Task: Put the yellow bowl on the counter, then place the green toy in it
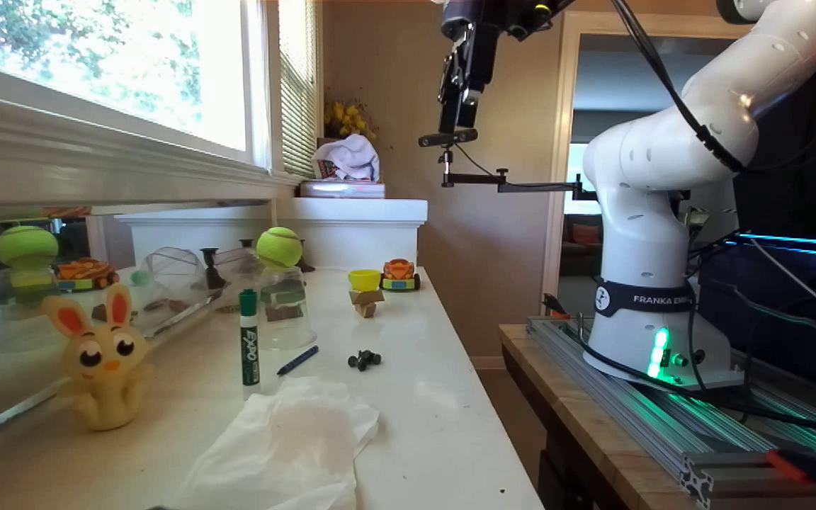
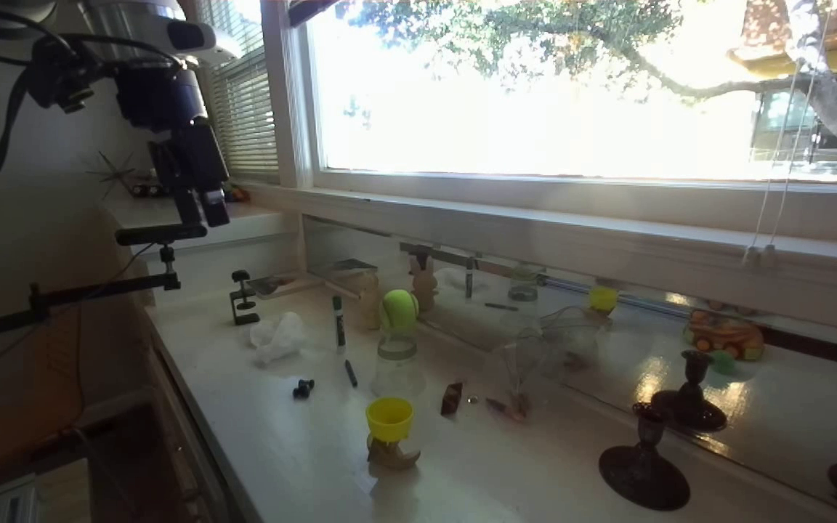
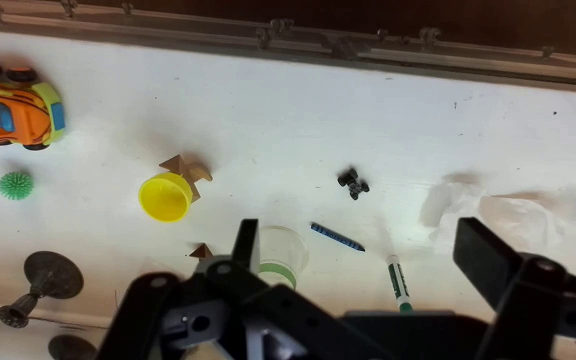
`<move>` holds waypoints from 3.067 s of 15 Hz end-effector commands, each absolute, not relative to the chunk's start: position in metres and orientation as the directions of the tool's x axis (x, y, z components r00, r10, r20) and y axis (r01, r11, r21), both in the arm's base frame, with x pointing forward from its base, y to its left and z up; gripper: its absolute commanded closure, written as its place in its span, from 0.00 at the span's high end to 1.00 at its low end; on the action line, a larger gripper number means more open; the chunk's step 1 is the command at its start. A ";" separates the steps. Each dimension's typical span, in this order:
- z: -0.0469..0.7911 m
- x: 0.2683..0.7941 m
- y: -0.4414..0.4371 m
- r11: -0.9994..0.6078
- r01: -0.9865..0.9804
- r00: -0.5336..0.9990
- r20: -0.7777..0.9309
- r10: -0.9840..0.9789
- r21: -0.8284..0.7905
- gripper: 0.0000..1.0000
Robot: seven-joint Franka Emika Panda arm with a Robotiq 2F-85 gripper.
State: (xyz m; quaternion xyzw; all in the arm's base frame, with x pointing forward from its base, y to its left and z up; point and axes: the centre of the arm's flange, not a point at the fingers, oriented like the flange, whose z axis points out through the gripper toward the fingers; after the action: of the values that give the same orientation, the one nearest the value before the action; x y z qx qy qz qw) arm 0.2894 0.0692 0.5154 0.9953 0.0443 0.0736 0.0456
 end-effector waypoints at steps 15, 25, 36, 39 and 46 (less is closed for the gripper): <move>0.456 0.321 -0.055 -0.950 -0.307 0.930 0.192 -0.312 -0.059 1.00; 0.454 0.325 -0.055 -0.954 -0.295 0.934 0.196 -0.299 -0.048 1.00; 0.412 0.377 -0.094 -0.951 -0.309 0.931 0.208 -0.300 0.010 1.00; 0.409 0.383 -0.109 -0.941 -0.334 0.925 0.207 -0.318 0.047 1.00; 0.414 0.399 -0.142 -0.923 -0.384 0.904 0.211 -0.372 0.018 1.00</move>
State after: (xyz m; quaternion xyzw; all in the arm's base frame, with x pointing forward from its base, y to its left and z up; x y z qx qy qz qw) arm 0.3826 -0.1354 0.4145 0.9739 -0.1987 0.1063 0.0287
